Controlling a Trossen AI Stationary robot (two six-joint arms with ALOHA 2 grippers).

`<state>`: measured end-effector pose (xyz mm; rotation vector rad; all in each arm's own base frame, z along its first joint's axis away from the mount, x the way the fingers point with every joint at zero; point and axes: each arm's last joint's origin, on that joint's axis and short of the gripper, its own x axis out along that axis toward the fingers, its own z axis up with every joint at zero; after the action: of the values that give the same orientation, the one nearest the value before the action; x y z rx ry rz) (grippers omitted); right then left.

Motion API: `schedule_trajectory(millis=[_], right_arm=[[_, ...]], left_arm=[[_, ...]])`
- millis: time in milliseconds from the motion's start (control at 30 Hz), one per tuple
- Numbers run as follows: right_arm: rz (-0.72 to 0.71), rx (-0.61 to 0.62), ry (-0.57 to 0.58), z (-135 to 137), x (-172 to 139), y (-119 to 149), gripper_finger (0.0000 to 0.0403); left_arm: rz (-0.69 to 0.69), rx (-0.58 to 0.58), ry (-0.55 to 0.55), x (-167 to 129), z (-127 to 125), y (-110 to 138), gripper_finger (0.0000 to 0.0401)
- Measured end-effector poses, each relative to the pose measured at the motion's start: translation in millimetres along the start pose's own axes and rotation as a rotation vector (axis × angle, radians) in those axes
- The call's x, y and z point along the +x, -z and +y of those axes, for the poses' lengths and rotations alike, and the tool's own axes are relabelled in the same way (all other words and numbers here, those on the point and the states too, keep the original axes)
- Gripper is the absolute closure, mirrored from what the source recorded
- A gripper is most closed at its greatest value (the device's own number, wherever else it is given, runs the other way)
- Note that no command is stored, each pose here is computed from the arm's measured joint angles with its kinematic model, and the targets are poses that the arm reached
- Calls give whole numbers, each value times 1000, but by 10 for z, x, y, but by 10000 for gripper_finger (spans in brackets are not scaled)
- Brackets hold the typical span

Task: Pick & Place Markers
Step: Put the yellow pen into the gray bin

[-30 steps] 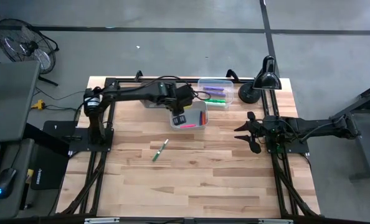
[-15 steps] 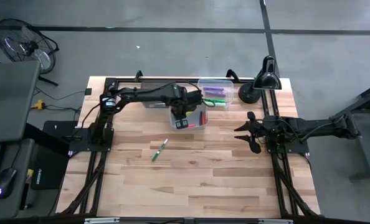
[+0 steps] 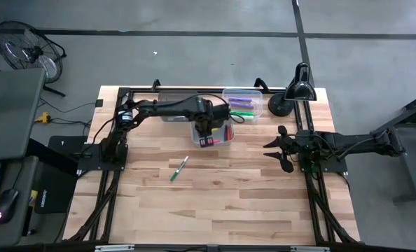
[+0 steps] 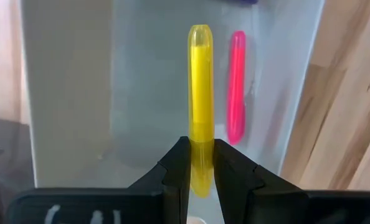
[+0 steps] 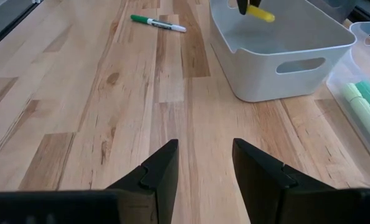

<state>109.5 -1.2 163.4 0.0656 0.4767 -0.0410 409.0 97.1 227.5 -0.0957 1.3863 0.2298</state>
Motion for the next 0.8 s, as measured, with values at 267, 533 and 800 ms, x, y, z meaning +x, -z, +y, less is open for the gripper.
schedule_trajectory(millis=[267,533,800], right_arm=[[0,0,1,-1,0,0,263],[0,0,2,-1,0,0,263],[0,0,4,-1,0,0,263]], left_arm=[[15,17,14,1,-60,13,345],[4,20,4,95,-93,-31,345],[-12,17,9,102,-101,-45,345]])
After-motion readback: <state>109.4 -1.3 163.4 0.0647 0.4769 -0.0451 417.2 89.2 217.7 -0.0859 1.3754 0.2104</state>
